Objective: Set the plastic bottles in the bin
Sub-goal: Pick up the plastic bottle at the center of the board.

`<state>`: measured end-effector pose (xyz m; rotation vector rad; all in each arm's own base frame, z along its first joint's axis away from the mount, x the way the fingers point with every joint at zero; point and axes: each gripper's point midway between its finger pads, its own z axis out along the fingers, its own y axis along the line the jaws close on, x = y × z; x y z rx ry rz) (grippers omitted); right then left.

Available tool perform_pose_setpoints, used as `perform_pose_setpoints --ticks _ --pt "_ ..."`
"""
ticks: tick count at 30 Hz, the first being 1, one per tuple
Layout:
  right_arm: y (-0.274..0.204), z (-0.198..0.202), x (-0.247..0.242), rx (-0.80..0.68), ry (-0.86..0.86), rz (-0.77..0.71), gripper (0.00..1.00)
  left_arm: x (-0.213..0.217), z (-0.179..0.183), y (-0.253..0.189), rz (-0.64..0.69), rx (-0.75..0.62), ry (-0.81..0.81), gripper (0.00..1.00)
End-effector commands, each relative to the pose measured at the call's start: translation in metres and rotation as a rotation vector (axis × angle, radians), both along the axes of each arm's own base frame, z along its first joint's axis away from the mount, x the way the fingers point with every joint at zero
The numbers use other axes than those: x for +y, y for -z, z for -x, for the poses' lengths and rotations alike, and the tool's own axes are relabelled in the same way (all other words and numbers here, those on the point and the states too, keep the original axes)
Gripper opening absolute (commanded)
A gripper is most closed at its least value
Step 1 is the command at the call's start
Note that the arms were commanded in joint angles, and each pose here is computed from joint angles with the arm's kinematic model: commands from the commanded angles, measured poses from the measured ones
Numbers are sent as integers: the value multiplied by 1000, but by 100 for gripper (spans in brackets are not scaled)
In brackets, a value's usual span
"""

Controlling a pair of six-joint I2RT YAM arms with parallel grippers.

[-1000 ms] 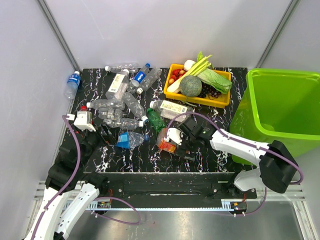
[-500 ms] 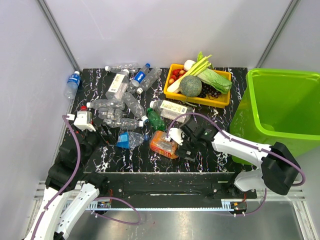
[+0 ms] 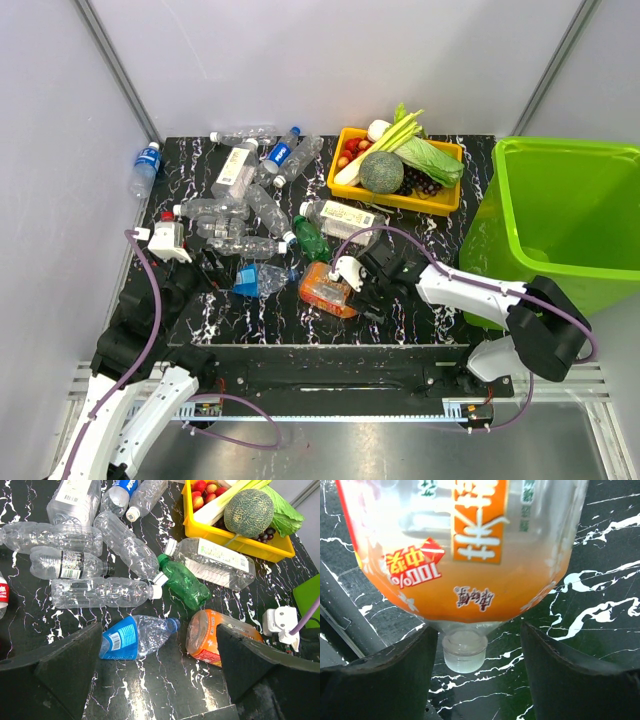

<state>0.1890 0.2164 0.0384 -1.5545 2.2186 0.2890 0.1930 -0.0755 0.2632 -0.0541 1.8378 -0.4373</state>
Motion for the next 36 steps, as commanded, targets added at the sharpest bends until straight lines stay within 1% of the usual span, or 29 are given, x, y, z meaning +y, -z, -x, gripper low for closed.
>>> perform_pose_setpoints --ticks 1,4,5,7,8,9,11,16,19,25,26,28,31,34,36 --pt "3 -6 4 -13 44 -28 69 2 -4 -3 5 -12 -19 99" --pt "5 -7 0 -21 59 -18 62 2 -4 -3 6 -13 -17 99" --pt "4 -8 -1 -29 64 -13 57 2 -4 -4 7 -15 -17 99" --pt "-3 -10 0 -41 73 -26 42 2 -4 -3 6 -13 -17 99" --pt "-6 -10 1 -46 75 -34 36 2 -4 -2 5 -9 -21 99" --pt "-11 -12 2 -58 79 -46 32 2 -4 -3 4 -11 -19 99" --pt "-22 -13 2 -70 99 -64 27 2 -4 -2 4 -9 -19 99" --pt "-59 -9 3 -81 135 -124 26 2 -5 -3 5 -9 -22 99" --pt "-89 -14 4 -129 184 -181 26 2 -5 -2 3 -6 -22 99" --pt "-159 -27 19 -245 212 -369 19 3 -4 -4 7 -15 -27 99" --pt "-172 -32 22 -274 224 -401 19 3 -4 -4 9 -18 -27 99" --pt "-202 -43 26 -349 247 -467 22 4 -4 -4 6 -17 -28 99" --pt "-258 -55 32 -463 269 -611 22 3 -4 -3 6 -15 -27 99" --pt "-315 -74 17 -628 398 -726 22 3 -4 -3 6 -15 -27 99" --pt "-348 -87 -7 -758 535 -761 22 3 -4 -3 7 -17 -27 99"
